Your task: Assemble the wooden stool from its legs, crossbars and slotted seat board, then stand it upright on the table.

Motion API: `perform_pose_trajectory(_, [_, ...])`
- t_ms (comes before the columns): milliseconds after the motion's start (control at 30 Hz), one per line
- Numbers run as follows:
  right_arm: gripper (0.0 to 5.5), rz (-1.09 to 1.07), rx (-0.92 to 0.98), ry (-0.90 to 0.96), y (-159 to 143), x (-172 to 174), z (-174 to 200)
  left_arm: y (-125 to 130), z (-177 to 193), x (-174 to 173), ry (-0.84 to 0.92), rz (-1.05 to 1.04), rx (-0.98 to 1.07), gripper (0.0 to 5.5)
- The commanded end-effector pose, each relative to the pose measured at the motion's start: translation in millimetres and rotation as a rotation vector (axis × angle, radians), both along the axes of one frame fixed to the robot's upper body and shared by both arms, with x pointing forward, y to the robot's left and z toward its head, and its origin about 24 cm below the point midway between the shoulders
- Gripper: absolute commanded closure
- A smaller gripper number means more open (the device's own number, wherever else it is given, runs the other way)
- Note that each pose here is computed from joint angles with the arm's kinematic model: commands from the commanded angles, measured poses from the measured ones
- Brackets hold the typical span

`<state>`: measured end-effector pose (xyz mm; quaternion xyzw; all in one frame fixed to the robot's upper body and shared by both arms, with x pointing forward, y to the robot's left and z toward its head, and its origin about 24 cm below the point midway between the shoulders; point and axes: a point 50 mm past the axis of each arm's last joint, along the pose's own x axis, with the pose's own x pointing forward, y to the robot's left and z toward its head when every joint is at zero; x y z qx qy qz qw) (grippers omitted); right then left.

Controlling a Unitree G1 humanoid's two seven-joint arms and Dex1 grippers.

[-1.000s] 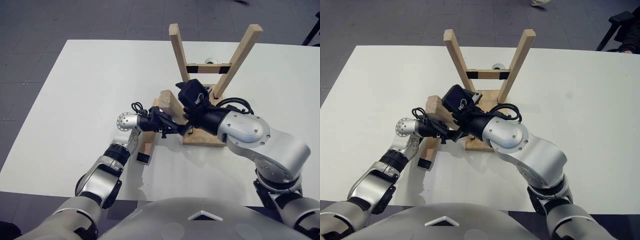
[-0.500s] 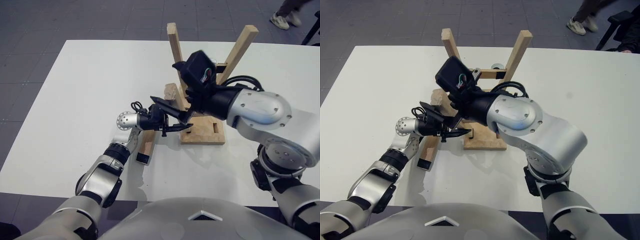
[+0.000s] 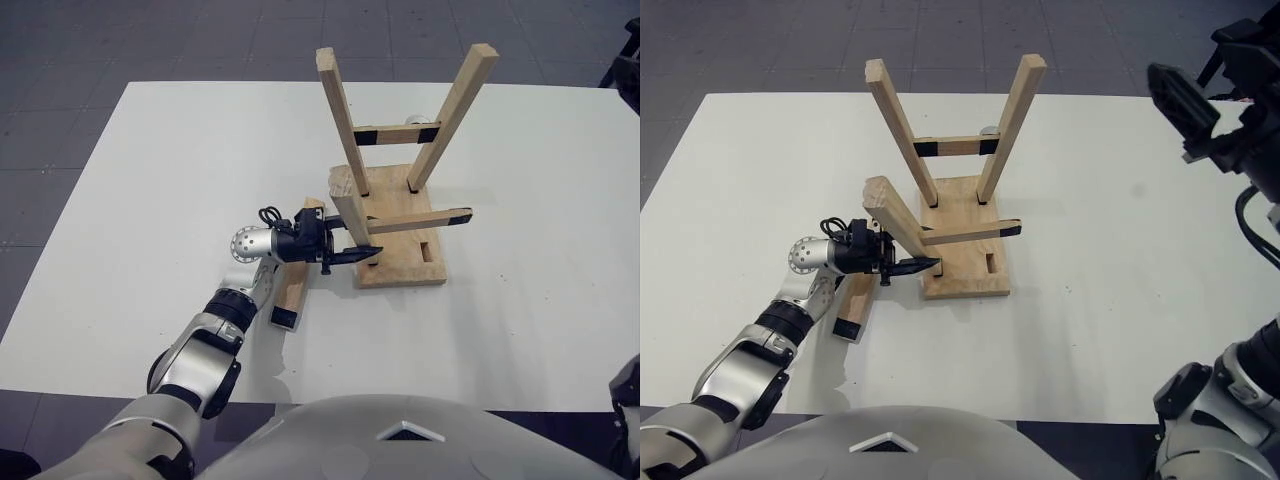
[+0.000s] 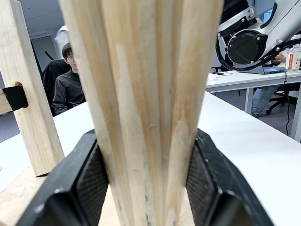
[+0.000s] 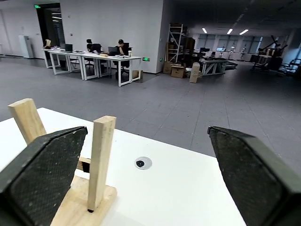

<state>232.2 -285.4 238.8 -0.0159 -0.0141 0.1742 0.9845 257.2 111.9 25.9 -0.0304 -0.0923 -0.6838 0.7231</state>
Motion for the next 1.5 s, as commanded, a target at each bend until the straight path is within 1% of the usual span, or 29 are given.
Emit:
perform_pose_trajectory(33, [0.77,-0.087,0.009,0.048,-28.9,3.3,-22.3,50.5,-78.7,-70.2,0.371,-0.128,0.422,3.44])
perform_pose_trajectory(133, [0.77,-0.074,0.006,0.1,-27.4,8.2,-41.6,49.9,-79.5,-73.3,0.368,-0.136,0.426,3.44])
perform_pose_trajectory(267, [0.77,-0.086,0.03,0.164,-31.1,12.4,-64.0,45.5,-74.0,-72.7,0.299,-0.152,0.412,3.44])
perform_pose_trajectory(467, [0.77,-0.064,0.033,0.177,-25.8,14.5,-70.5,46.0,-75.5,-79.6,0.287,-0.175,0.415,3.44])
perform_pose_trajectory(700, [0.77,-0.061,0.038,0.179,-23.4,15.1,-75.1,48.7,-66.1,-72.9,0.273,-0.199,0.43,3.44])
perform_pose_trajectory(733, [0.77,-0.062,0.038,0.178,-22.9,14.9,-75.4,48.9,-62.4,-70.2,0.275,-0.207,0.433,3.08])
perform_pose_trajectory(767, [0.77,-0.063,0.038,0.176,-21.7,14.9,-75.2,49.4,-57.5,-66.4,0.284,-0.218,0.434,2.97])
perform_pose_trajectory(867, [0.77,-0.062,0.039,0.173,-17.8,15.3,-76.3,49.3,-42.7,-55.6,0.3,-0.226,0.423,2.42])
perform_pose_trajectory(967, [0.77,-0.065,0.042,0.174,-16.8,14.8,-79.6,48.7,-34.1,-50.7,0.307,-0.207,0.398,1.99])
perform_pose_trajectory(1067, [0.77,-0.068,0.045,0.171,-16.4,14.2,-79.2,48.8,-32.8,-51.8,0.317,-0.194,0.389,1.59])
perform_pose_trajectory(1100, [0.77,-0.068,0.045,0.169,-15.7,14.0,-78.3,49.0,-32.3,-51.8,0.319,-0.189,0.387,1.39])
perform_pose_trajectory(1200, [0.77,-0.07,0.044,0.167,-15.7,13.1,-78.4,50.9,-28.1,-48.0,0.306,-0.161,0.375,1.03])
perform_pose_trajectory(1300, [0.77,-0.073,0.039,0.168,-16.5,11.1,-79.2,53.9,-19.9,-41.9,0.263,-0.116,0.362,0.53])
perform_pose_trajectory(1400, [0.77,-0.077,0.036,0.166,-17.4,8.7,-78.6,56.1,-8.3,-35.5,0.176,-0.035,0.354,0.06])
perform_pose_trajectory(1500, [0.77,-0.083,0.036,0.165,-18.7,6.3,-78.6,60.0,13.4,-29.8,0.11,0.094,0.289,0.02])
